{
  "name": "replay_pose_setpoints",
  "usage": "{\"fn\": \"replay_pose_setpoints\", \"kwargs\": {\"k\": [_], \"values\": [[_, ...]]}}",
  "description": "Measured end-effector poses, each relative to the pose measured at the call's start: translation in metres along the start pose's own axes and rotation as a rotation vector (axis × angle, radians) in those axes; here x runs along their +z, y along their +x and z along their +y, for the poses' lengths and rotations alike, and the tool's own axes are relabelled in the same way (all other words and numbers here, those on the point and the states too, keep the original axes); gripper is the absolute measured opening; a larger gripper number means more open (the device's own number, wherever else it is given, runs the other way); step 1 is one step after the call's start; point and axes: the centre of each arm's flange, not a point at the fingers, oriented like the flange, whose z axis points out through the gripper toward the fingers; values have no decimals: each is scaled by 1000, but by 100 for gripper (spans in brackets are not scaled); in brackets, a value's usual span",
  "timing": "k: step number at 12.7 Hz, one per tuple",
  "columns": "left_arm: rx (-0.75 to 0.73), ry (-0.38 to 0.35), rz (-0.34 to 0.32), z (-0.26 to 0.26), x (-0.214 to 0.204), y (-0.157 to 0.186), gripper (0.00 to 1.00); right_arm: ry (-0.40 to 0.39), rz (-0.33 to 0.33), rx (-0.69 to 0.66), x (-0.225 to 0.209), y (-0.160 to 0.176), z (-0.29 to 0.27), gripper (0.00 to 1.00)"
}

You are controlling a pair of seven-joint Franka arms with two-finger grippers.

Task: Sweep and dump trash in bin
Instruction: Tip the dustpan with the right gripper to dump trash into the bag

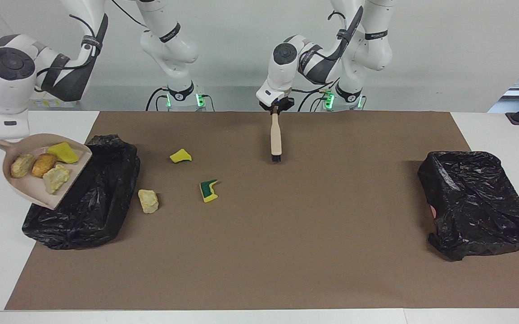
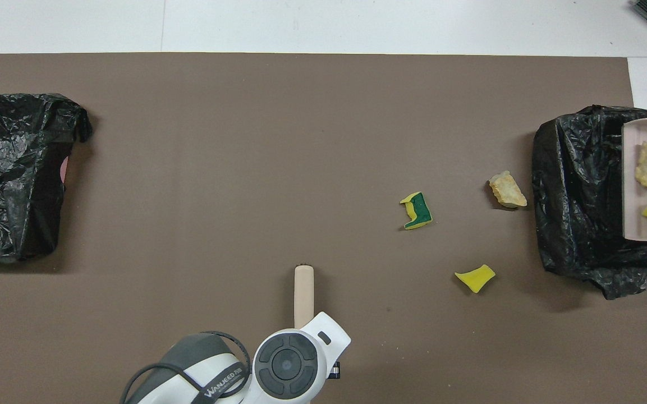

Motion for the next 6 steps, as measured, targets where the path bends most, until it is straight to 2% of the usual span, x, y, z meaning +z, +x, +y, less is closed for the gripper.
{"fn": "replay_pose_setpoints", "kwargs": {"k": [6], "values": [[2, 0, 0, 0, 0, 0, 26, 9, -20, 7, -6, -1, -4, 31]]}}
